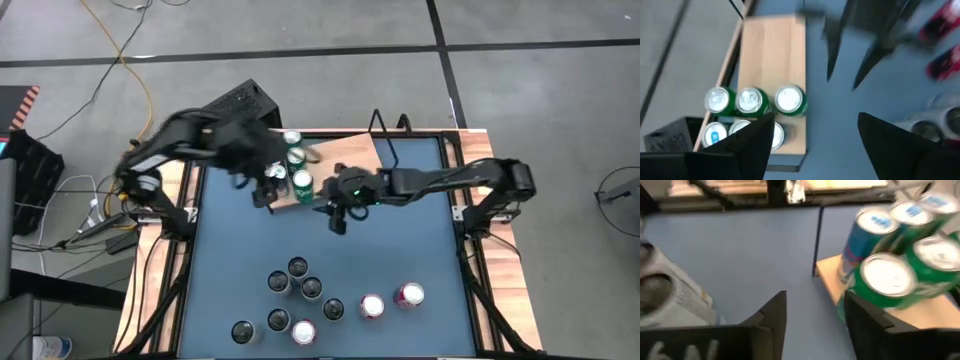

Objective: Place canned beverage on shelf
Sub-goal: Put the green soda can on the shelf aligned with the other green soda cans

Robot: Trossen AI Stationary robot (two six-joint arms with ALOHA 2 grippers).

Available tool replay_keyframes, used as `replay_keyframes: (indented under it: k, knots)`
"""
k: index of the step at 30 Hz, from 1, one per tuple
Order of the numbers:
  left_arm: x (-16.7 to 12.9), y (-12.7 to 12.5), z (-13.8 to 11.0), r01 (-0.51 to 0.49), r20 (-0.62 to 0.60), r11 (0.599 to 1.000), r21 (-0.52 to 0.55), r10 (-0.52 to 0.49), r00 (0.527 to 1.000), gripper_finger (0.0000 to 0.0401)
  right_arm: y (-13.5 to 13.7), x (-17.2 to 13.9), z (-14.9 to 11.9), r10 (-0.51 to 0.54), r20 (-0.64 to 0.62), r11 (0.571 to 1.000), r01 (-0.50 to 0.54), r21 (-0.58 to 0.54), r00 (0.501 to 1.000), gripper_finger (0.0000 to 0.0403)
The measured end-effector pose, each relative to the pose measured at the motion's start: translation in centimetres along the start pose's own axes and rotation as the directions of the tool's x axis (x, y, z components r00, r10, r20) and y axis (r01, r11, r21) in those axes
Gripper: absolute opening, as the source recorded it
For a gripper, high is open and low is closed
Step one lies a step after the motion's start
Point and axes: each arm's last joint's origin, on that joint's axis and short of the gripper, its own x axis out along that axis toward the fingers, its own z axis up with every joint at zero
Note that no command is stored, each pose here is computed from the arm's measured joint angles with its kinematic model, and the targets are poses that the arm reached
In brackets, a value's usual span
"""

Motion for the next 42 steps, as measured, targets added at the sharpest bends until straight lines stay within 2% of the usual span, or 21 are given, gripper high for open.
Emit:
replay_keyframes:
  k: [4, 9, 13, 15, 20, 24, 28, 42]
  knots:
    - [-3.8, -0.7, -1.1, -0.058, 0.115, 0.997, -0.054, 0.064, 0.991, 0.0231, 0.7, 2.9, -1.4, 0.008, -0.051, 1.0, -0.01, -0.028, 0.999, 0.0113]
    - [-5.6, -2.2, -1.9, -0.104, 0.176, 0.993, -0.061, 0.114, 0.978, 0.0147, 1.3, 5.6, -3.3, 0.009, -0.133, 0.999, -0.015, -0.043, 0.991, 0.0015]
    - [-6.5, -3.5, -2.3, -0.083, 0.212, 0.996, -0.025, 0.087, 0.973, 0.0041, 1.1, 7.2, -4.4, 0.0, -0.164, 1.0, -0.005, -0.031, 0.987, 0.0012]
    - [-6.9, -4.2, -2.4, -0.101, 0.242, 0.995, -0.009, 0.1, 0.965, 0.0013, 1.0, 7.8, -4.7, -0.006, -0.167, 1.0, 0.002, -0.025, 0.986, 0.0008]
    - [-9.6, -4.5, -3.7, -0.16, 0.333, 0.987, -0.031, 0.161, 0.929, 0.0002, 0.8, 7.9, -4.4, -0.064, -0.135, 0.997, 0.058, -0.049, 0.989, 0.0001]
    - [-11.5, -4.1, -4.7, -0.123, 0.379, 0.989, -0.085, 0.146, 0.914, 0.0, -0.4, 8.0, -4.2, -0.099, -0.121, 0.995, 0.095, -0.038, 0.988, 0.0]
    - [-11.9, -4.3, -5.1, -0.099, 0.381, 0.99, -0.099, 0.13, 0.915, 0.0, -1.7, 8.1, -4.0, -0.126, -0.104, 0.992, 0.125, -0.017, 0.987, 0.0]
    - [-11.6, -5.1, -5.9, -0.128, 0.35, 0.988, -0.085, 0.15, 0.925, 0.0, -4.6, 8.2, -3.7, -0.134, -0.078, 0.99, 0.136, 0.03, 0.988, 0.0]
